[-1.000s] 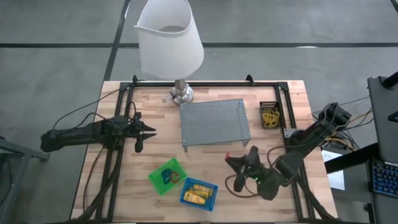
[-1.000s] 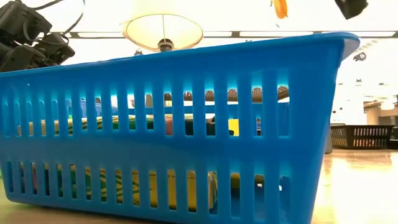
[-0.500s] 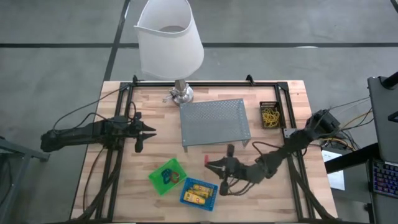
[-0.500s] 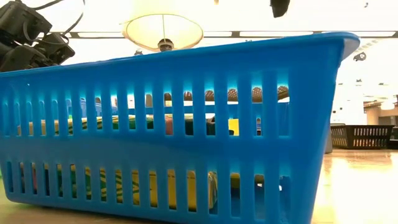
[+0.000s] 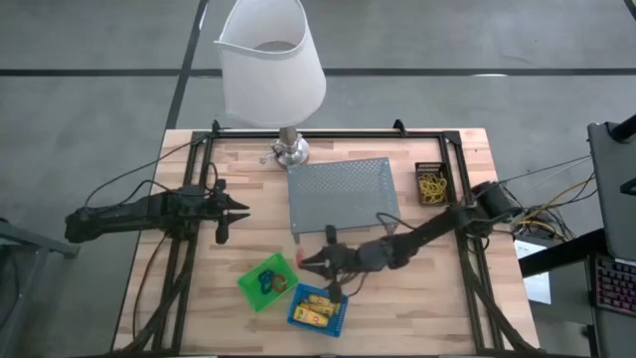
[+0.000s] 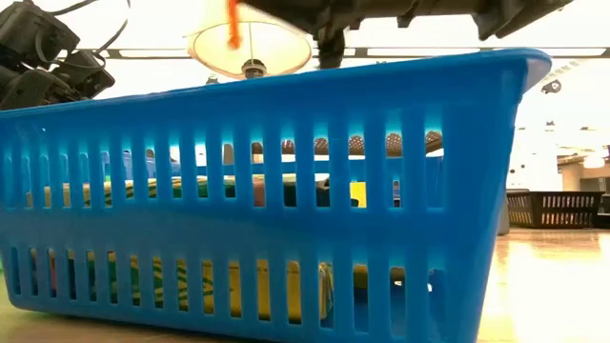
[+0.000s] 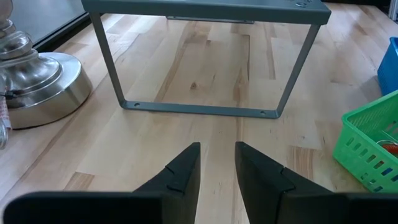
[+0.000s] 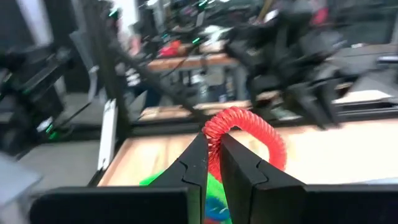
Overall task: Pick & Place Office Desk Supplies
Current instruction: Put the orange spring rubber band into the green basket
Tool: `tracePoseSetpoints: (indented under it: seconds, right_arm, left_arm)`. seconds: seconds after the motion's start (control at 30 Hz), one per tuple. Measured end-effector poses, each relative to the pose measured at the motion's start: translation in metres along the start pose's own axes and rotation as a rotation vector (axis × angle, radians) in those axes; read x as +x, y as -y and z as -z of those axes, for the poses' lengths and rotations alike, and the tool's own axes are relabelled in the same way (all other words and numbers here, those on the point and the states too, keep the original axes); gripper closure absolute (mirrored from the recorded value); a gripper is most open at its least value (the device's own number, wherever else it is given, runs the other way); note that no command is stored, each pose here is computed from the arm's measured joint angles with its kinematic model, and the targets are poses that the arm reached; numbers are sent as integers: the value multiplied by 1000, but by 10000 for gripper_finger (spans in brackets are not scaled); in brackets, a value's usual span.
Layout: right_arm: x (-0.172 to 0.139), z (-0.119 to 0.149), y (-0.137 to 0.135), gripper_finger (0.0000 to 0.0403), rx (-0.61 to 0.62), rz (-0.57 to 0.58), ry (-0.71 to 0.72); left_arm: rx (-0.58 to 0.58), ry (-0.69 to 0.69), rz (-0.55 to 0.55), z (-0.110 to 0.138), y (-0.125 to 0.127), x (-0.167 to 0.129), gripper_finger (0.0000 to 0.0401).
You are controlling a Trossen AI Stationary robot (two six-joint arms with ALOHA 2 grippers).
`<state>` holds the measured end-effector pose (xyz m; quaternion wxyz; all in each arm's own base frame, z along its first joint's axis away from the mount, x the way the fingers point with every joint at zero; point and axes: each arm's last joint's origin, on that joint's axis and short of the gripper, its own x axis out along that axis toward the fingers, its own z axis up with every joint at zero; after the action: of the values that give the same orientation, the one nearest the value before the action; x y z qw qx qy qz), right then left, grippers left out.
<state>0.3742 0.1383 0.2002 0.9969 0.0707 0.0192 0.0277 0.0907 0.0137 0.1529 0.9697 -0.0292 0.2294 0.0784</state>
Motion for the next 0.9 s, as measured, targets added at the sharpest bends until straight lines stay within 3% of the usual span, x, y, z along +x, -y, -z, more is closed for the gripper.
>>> tracePoseSetpoints:
  seconds: [0.13, 0.3, 0.5, 0.73, 0.9]
  right_arm:
    - [25, 16, -1, 374, -32, -66, -34]
    - [62, 26, 0, 374, -32, -33, -101]
    - [99, 31, -5, 374, 1, 20, -304]
    - [122, 38, -11, 374, -13, 84, -542]
    - [133, 35, -8, 374, 22, 131, -619]
  left_arm:
    - [0, 0, 0, 0, 0, 0, 295]
    - [0, -3, 0, 0, 0, 0, 295]
    - [0, -14, 0, 0, 0, 1, 295]
    - [0, -17, 0, 1, 0, 1, 295]
    - [0, -19, 0, 1, 0, 1, 295]
